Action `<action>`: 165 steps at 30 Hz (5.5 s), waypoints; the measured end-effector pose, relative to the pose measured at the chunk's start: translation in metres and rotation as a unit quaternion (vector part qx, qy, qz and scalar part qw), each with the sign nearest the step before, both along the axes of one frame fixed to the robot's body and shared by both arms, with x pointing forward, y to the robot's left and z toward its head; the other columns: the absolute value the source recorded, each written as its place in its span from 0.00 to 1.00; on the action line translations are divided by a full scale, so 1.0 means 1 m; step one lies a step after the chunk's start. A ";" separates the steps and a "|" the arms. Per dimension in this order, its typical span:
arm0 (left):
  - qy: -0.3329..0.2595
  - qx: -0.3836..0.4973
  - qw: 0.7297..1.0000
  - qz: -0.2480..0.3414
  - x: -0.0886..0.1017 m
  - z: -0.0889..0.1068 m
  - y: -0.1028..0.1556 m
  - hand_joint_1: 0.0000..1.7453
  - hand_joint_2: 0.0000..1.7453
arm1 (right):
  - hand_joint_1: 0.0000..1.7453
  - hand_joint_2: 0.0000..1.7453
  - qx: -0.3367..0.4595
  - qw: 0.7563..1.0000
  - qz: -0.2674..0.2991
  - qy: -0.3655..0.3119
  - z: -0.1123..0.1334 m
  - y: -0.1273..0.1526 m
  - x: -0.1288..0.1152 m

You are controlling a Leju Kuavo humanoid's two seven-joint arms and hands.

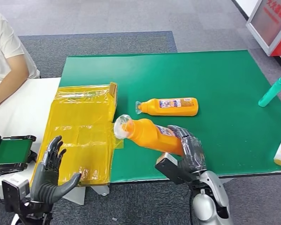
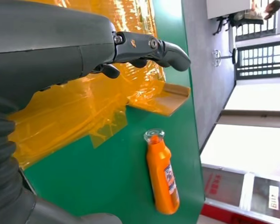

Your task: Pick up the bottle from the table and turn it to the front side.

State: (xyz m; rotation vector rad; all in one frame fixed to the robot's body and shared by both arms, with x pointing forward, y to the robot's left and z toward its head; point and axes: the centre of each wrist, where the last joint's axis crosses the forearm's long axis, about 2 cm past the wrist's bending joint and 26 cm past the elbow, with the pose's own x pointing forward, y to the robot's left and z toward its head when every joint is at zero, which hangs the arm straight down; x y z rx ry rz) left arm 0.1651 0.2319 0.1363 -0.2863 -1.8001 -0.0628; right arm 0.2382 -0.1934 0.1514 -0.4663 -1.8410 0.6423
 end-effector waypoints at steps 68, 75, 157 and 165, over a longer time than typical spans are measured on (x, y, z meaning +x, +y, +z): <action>-0.177 0.056 0.965 -0.187 0.069 0.096 -0.138 1.00 1.00 | 1.00 1.00 0.067 0.987 0.026 -0.145 0.041 0.067 -0.003; -0.180 0.046 0.965 -0.183 0.069 0.095 -0.136 1.00 1.00 | 0.00 1.00 0.071 0.991 0.030 -0.110 0.041 0.067 0.000; -0.020 0.682 0.731 0.035 0.186 0.027 -0.033 0.02 1.00 | 0.00 1.00 0.134 0.975 0.016 -0.175 0.093 -0.001 -0.002; -0.005 0.677 0.735 0.034 0.186 0.023 -0.035 0.00 1.00 | 0.00 1.00 0.140 0.974 0.012 -0.179 0.093 -0.002 -0.002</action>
